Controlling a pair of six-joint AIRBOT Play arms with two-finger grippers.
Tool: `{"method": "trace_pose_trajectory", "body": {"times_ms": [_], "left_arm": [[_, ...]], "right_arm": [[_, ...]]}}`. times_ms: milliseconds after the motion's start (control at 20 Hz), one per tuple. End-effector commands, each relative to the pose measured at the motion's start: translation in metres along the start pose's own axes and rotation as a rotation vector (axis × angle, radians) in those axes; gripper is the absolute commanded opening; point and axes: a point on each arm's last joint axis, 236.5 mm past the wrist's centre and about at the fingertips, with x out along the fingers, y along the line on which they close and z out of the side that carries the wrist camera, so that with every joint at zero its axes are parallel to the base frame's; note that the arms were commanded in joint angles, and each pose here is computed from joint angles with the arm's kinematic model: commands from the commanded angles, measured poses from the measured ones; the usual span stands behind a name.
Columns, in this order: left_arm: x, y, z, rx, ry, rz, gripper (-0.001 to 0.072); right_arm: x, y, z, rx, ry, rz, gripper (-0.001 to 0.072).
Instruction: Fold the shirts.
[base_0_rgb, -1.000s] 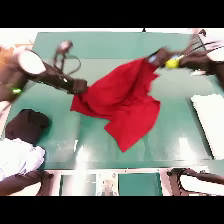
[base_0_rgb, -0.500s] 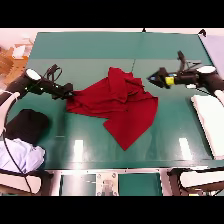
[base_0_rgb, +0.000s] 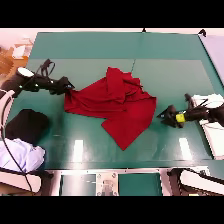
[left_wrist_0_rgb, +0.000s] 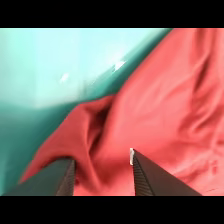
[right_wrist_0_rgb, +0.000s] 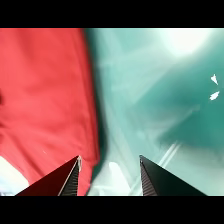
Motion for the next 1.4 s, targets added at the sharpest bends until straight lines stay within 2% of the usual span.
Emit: {"method": "trace_pose_trajectory", "body": {"times_ms": [0, 150, 200, 250, 300, 350, 700, 1000, 1050, 1150, 1350], "left_arm": [[-0.031, -0.008, 0.019, 0.040, 0.001, -0.032, 0.0404], [-0.065, 0.026, 0.014, 0.047, 0.065, 0.032, 0.0403], [-0.072, 0.040, 0.007, 0.040, 0.093, 0.061, 0.0404], [-0.078, 0.054, -0.002, 0.041, 0.133, 0.099, 0.0404], [-0.082, 0.064, -0.014, 0.048, 0.184, 0.132, 0.0403], [-0.084, 0.072, -0.029, 0.055, 0.244, 0.158, 0.0403], [-0.026, 0.080, -0.111, 0.060, 0.412, 0.131, 0.0403], [0.020, 0.064, -0.101, 0.187, 0.321, 0.175, 0.0401], [0.026, 0.063, -0.106, 0.188, 0.339, 0.172, 0.0380], [0.029, 0.063, -0.108, 0.186, 0.347, 0.167, 0.0027], [0.002, 0.019, -0.099, 0.229, 0.408, 0.068, 0.0023]], "right_arm": [[0.033, 0.000, -0.020, 0.002, -0.009, -0.006, 0.0441], [0.048, 0.029, -0.006, -0.045, -0.089, 0.018, 0.0425], [0.053, 0.036, -0.003, -0.065, -0.092, 0.017, 0.0315], [0.057, 0.041, -0.003, -0.101, -0.078, 0.014, 0.0139], [0.059, 0.044, -0.002, -0.126, -0.066, 0.015, 0.0049], [0.057, 0.048, 0.001, -0.144, -0.069, 0.016, 0.0018], [0.028, 0.052, 0.035, -0.151, -0.138, 0.026, 0.0018], [0.029, 0.052, 0.030, -0.156, -0.118, 0.030, 0.0018], [0.029, 0.052, 0.029, -0.171, -0.116, 0.030, 0.0018], [0.029, 0.053, 0.028, -0.172, -0.108, 0.031, 0.0018], [0.010, 0.076, 0.022, -0.224, -0.044, 0.083, 0.0017]]}}
